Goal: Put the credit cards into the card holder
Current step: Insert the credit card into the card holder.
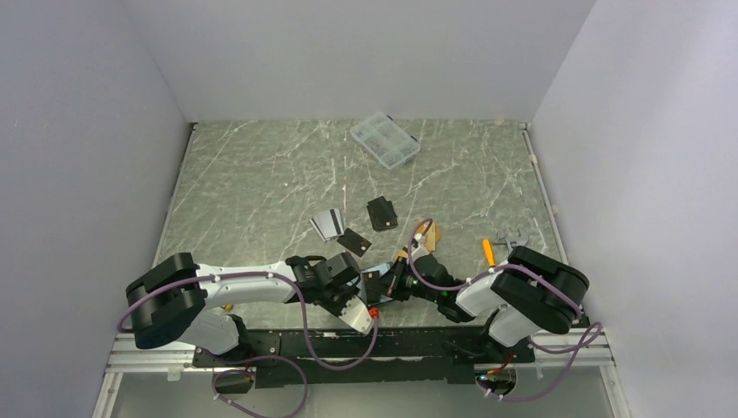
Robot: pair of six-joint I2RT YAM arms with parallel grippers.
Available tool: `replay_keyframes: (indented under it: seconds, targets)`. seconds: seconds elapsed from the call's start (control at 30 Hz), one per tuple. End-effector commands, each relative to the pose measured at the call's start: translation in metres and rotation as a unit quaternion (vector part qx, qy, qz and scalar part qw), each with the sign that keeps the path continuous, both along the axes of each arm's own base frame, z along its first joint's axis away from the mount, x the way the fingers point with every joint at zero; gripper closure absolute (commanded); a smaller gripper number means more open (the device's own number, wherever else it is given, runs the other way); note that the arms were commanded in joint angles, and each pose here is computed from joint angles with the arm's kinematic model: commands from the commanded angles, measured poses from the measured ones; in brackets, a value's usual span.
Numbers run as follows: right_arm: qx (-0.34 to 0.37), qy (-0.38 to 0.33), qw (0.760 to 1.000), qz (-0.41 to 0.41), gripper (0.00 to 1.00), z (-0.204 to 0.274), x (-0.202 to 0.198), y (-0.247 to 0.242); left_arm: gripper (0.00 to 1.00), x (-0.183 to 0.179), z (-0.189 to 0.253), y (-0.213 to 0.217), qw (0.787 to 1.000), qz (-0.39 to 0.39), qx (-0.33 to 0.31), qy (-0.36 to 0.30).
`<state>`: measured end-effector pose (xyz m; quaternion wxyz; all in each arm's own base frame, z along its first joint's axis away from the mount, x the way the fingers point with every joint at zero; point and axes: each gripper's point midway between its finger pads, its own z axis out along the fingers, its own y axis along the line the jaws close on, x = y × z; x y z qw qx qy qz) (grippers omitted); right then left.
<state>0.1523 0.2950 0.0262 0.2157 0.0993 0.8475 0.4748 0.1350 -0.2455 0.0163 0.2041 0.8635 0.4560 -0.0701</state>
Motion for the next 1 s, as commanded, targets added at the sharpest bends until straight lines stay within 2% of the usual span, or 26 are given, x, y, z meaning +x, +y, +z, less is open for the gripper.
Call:
replay_keyframes:
  seconds: [0.0, 0.33, 0.5, 0.6, 0.73, 0.83, 0.97]
  targets:
    - [-0.049, 0.03, 0.998, 0.038, 1.0, -0.023, -0.016, -0.008, 0.92, -0.007, -0.015, 0.004, 1.0, -0.001, 0.016, 0.017]
    - [-0.057, 0.031, 0.996, 0.068, 1.0, -0.023, -0.007, 0.0, 0.95, -0.004, -0.015, 0.009, 1.0, 0.008, 0.012, 0.003]
    - [-0.093, 0.043, 0.992, 0.079, 1.0, -0.033, -0.003, 0.003, 0.95, -0.001, -0.011, 0.008, 1.0, 0.011, 0.003, -0.002]
    - [-0.125, 0.046, 0.989, 0.067, 0.88, -0.037, -0.002, -0.005, 0.96, 0.004, -0.004, 0.008, 1.0, 0.023, -0.013, -0.001]
    - [-0.179, 0.042, 0.982, 0.044, 0.65, -0.038, -0.002, -0.017, 0.96, 0.014, 0.004, 0.01, 0.998, 0.044, -0.034, 0.002]
    - [-0.196, 0.041, 0.979, 0.03, 0.57, -0.035, -0.003, -0.021, 0.96, 0.017, 0.002, 0.015, 0.998, 0.056, -0.04, 0.009]
    - [-0.212, 0.035, 0.977, 0.01, 0.55, -0.027, -0.001, -0.027, 0.96, 0.016, 0.001, 0.017, 0.997, 0.059, -0.04, 0.011]
